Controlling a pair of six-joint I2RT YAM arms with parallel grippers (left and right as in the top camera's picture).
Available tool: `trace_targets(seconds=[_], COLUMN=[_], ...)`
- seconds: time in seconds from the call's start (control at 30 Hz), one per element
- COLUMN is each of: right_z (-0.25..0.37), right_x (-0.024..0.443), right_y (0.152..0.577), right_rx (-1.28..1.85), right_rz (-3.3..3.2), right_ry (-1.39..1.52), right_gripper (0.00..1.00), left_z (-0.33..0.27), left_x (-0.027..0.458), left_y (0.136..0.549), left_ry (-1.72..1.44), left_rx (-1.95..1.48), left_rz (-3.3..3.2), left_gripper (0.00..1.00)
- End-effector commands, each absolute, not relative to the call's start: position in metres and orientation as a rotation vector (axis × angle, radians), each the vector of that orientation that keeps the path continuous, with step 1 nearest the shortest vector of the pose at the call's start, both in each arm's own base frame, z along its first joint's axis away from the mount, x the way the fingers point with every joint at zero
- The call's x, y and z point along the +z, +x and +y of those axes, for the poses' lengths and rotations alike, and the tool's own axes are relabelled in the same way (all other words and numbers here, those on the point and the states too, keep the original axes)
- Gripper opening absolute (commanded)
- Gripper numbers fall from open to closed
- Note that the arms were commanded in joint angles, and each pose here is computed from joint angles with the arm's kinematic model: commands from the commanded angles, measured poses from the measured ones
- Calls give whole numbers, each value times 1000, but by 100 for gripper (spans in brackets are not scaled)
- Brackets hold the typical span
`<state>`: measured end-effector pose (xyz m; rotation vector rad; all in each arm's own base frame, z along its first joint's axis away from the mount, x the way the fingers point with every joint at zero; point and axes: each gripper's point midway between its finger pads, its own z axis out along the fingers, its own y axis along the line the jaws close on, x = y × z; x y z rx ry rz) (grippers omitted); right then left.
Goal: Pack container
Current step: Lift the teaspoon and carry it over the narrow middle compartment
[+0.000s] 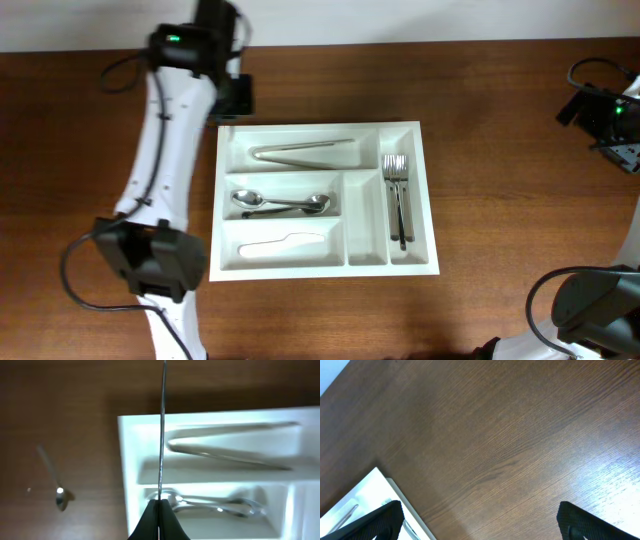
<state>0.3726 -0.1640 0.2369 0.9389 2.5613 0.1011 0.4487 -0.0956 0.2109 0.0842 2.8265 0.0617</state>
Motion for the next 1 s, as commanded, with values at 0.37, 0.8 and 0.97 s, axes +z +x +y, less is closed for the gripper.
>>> trace_targets(seconds=[0.37,0.8,0.97], right_z=[-164,-164,-164], right_x=[246,246,246], right_y=[372,372,372], right_rx=[105,105,105], right_rz=[2535,2535,2535], right_ry=[941,940,941], right_gripper=[99,99,99], left_z=[-230,-307,-313], left_x=[198,120,117], left_y=[391,334,327], left_ry=[238,3,-167], left_rx=[31,-187,-234], left_rz=[2836,3012,3042], left_gripper=[2,2,2])
